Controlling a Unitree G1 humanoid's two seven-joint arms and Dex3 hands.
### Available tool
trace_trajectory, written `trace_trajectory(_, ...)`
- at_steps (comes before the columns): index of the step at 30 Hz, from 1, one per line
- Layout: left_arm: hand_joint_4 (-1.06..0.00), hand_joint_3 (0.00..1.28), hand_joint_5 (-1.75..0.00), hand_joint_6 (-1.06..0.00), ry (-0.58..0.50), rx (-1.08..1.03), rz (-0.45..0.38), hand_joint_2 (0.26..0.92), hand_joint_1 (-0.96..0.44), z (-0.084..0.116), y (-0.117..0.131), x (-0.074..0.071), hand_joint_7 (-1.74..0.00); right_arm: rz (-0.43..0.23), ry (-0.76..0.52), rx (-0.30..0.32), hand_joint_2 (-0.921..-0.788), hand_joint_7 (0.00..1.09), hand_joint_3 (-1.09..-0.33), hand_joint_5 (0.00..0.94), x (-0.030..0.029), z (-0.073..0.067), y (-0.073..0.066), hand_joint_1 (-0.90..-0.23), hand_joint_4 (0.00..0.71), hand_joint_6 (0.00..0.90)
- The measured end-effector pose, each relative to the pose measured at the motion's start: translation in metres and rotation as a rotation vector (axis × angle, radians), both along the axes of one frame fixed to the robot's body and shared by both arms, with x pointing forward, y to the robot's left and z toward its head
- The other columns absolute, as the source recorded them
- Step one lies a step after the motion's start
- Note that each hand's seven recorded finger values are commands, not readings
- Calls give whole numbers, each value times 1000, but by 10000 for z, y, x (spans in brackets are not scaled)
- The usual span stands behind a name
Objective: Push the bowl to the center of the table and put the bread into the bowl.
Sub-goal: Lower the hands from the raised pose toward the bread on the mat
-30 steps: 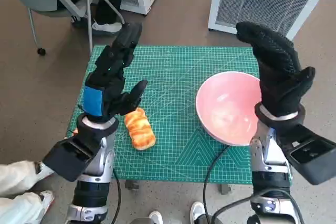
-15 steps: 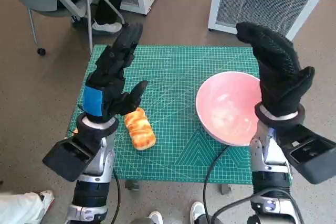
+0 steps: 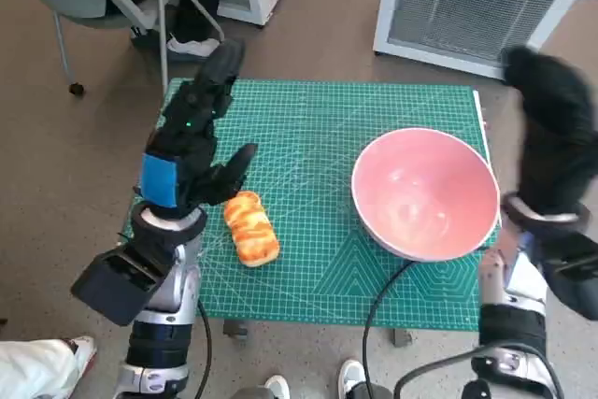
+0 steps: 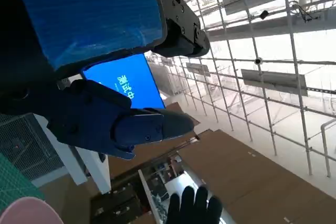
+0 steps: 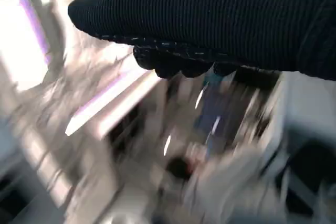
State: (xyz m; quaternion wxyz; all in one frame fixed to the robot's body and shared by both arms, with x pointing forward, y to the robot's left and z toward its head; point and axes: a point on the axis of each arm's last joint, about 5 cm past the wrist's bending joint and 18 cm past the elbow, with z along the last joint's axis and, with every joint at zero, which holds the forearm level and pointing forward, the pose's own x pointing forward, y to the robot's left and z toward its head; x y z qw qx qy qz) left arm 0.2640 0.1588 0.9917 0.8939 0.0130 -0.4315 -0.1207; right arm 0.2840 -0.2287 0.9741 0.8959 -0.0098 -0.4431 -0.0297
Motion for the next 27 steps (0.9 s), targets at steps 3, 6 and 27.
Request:
trace_trajectory(3,-250,355,-1,-430,2,-1,3,921,-366,-6,6,-3,-3,-61,39,14,-921,613,-954,472,-45,-86,-62,-464,3,-1)
trace_trajectory(6,-258,355,-4,-429,6,-2,5,921,-374,-17,12,-7,-2,-105,64,16,-921,598,-971,469,-89,-148,-106,-468,0,-1)
trace_trajectory(27,-274,354,-5,-429,21,-10,19,921,-379,-52,36,-21,-1,-245,362,68,-921,403,-1086,342,-226,-670,-254,-413,0,-1)
